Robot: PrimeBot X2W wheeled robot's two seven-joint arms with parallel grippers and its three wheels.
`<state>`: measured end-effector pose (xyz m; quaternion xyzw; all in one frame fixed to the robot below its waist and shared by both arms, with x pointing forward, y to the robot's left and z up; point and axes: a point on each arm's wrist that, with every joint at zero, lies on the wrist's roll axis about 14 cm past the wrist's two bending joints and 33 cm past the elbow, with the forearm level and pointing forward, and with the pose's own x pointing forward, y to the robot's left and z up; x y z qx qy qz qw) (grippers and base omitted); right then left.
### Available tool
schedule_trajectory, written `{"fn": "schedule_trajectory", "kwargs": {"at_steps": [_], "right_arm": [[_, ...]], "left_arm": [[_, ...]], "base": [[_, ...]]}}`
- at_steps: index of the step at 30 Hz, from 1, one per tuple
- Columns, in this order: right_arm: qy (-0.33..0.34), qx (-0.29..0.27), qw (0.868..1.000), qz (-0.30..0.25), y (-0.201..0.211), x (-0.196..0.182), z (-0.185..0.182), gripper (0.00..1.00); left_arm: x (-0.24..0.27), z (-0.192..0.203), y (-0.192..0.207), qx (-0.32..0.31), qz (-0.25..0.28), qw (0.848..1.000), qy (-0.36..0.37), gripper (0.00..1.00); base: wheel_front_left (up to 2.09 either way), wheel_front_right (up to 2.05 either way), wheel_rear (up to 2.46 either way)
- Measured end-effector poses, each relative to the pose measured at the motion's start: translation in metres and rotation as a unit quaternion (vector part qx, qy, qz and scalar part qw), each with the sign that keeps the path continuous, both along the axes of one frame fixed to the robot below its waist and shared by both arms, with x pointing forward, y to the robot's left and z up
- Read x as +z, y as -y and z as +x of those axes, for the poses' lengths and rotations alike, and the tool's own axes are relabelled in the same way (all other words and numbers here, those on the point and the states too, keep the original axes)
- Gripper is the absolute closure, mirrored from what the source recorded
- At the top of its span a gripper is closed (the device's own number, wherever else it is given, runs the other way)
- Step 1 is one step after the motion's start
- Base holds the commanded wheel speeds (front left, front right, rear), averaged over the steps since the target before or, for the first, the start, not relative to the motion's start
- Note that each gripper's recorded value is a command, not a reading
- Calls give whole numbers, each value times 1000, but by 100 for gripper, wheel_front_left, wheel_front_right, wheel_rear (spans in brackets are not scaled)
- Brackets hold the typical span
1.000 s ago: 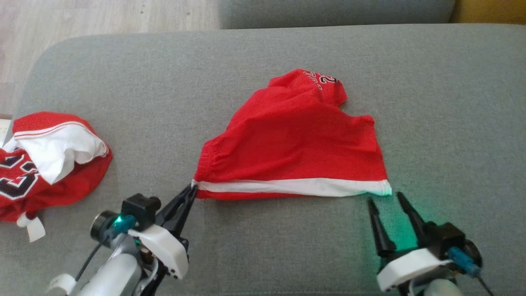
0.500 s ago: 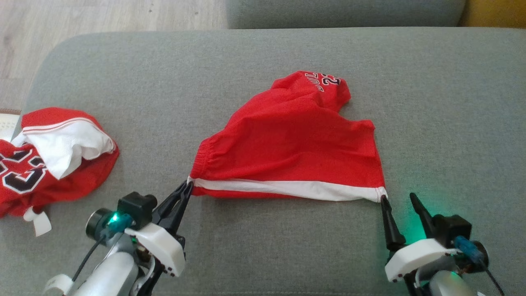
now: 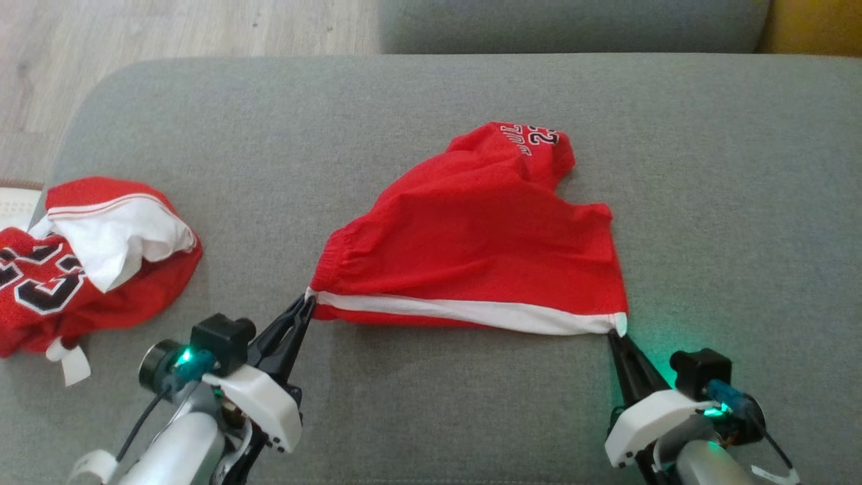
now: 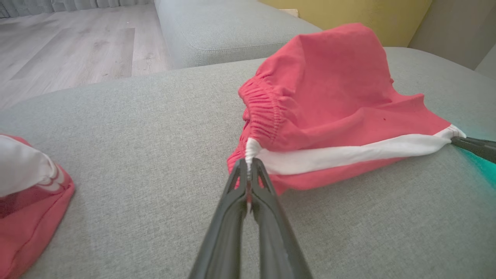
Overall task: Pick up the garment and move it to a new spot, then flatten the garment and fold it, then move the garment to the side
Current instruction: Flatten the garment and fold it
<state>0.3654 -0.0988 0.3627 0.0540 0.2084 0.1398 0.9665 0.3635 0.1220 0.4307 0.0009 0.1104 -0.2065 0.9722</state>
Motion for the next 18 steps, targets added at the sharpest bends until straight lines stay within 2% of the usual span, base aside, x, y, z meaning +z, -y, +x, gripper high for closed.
{"fn": "schedule_trajectory", "kwargs": {"at_steps": [5,10,15,18], "right_arm": [[32,6,999,-1,-2,19,3,100],[116,-20,993,28,5,72,20,100],[228,-65,968,79,26,151,31,100],[295,-84,948,90,42,196,33,100]], "left_arm": [[10,-6,3,-5,-6,1000,15,100],[44,-4,8,-6,-33,997,66,100],[109,0,24,-32,-104,984,142,100],[145,2,34,-68,-113,975,177,100]], "base": [[0,0,0],[0,0,0],[0,0,0],[0,0,0]]}}
